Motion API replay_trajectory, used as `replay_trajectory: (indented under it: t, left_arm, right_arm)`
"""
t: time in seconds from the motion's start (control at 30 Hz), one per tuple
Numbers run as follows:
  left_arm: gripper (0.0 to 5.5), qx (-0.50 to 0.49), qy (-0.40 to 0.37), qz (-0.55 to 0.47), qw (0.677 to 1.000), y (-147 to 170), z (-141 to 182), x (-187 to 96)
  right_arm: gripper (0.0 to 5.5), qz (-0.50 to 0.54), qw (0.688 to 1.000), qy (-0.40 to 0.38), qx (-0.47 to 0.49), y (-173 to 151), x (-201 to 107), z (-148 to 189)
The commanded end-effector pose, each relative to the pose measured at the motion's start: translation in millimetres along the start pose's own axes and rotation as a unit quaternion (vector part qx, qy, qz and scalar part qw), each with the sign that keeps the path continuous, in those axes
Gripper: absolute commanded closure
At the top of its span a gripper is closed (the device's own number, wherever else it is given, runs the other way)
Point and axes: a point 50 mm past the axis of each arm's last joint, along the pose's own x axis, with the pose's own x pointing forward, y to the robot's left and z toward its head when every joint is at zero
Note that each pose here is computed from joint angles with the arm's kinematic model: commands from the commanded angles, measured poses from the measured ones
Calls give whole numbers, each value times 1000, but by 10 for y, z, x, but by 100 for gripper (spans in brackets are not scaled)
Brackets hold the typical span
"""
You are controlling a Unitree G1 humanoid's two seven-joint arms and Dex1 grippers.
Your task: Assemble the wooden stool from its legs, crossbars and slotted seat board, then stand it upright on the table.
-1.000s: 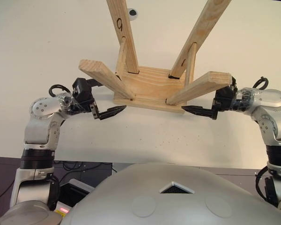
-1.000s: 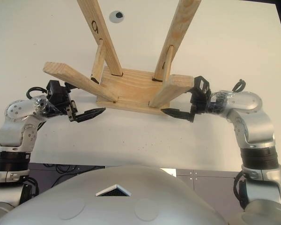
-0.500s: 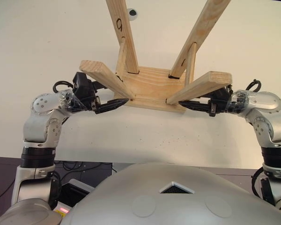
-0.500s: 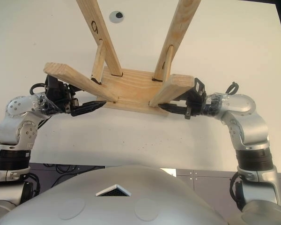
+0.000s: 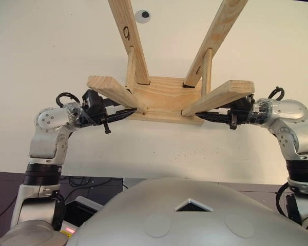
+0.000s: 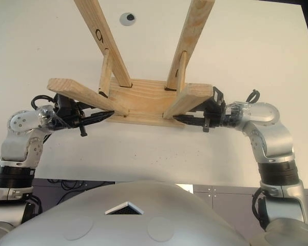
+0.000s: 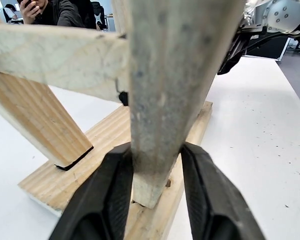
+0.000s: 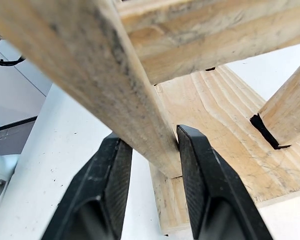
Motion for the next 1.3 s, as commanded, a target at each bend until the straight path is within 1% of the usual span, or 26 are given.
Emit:
replay_trajectory:
  t: [0.03,0.1,0.17,0.2,0.27,0.33,0.4,0.53,0.63,0.7,0.73,0.83,0.87,0.9,0.93,1.07,1.17,1.3]
  left_arm:
    - [417,-118,-30,-37,992,-159,111,51]
    - [417,-192,-59,-61,978,-201,349,36]
    - [424,-255,-50,-84,962,-215,522,13]
    - [428,-302,-46,-85,948,-180,589,23]
    - [437,-402,-35,-74,912,-69,643,54]
    - [444,-451,2,-51,891,69,586,62]
    - [446,-478,42,-25,877,181,489,58]
    - [446,-500,94,3,861,310,331,67]
    - [446,-501,105,5,859,359,282,89]
    - [446,-497,98,9,862,438,287,120]
    - [410,-494,85,2,865,486,330,132]
    - [359,-483,53,-10,874,630,481,142]
    - [354,-480,51,-9,876,659,498,140]
    - [329,-478,50,-9,877,681,511,132]
    - [318,-476,46,-12,878,693,531,116]
    - [239,-474,26,-37,879,679,603,67]
    - [203,-469,32,-57,881,621,609,92]
    - [128,-466,34,-62,882,605,625,73]
  right_arm:
    - [418,19,995,-52,80,24,-36,202]
    - [418,40,984,-65,160,62,-109,319]
    - [418,47,964,-71,250,33,-172,404]
    - [418,38,948,-62,308,-28,-181,417]
    - [418,6,912,-26,409,-185,-154,368]
    - [418,-26,879,12,475,-291,-107,232]
    - [418,-51,860,39,506,-324,-82,105]
    - [418,-81,843,64,528,-377,-75,44]
    - [419,-69,840,69,534,-364,-73,64]
    - [419,-48,839,57,539,-377,-66,132]
    - [383,-39,839,46,541,-400,-64,185]
    - [333,-43,838,24,544,-504,-71,312]
    - [325,-45,837,20,545,-527,-75,336]
    - [296,-49,835,15,547,-551,-81,356]
    - [281,-48,835,9,548,-566,-87,379]
    - [191,-45,835,-11,548,-589,-115,431]
    - [149,-39,836,-20,546,-577,-108,445]
    - [66,-28,840,-30,541,-554,-115,474]
